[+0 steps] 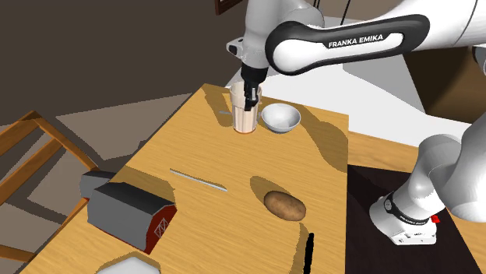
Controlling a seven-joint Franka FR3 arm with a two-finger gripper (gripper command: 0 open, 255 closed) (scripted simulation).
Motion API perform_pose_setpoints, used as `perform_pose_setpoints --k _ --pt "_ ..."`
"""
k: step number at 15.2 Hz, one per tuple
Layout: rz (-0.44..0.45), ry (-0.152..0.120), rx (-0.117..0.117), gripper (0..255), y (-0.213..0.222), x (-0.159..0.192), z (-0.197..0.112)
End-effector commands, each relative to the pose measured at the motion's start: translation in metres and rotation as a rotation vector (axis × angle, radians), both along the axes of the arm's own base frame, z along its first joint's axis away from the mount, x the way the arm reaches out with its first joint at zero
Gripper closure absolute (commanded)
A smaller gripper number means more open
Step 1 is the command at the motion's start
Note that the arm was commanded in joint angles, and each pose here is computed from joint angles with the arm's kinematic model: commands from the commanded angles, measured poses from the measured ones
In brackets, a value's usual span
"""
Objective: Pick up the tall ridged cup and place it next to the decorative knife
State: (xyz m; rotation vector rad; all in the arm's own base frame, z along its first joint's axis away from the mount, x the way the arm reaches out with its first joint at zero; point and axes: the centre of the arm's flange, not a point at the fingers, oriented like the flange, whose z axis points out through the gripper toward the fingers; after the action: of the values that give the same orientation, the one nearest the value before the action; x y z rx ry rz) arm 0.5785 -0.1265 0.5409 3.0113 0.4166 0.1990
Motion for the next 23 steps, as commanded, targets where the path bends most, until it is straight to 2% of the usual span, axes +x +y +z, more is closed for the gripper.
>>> perform_pose_setpoints --k 1,15,23 --pt "0.0 -0.001 0.0 255 0.0 0.0 0.011" --pt "0.0 -0.001 0.0 255 0.0 0.0 0.081" --pt "0.0 -0.001 0.0 255 0.104 -0.02 0.082"
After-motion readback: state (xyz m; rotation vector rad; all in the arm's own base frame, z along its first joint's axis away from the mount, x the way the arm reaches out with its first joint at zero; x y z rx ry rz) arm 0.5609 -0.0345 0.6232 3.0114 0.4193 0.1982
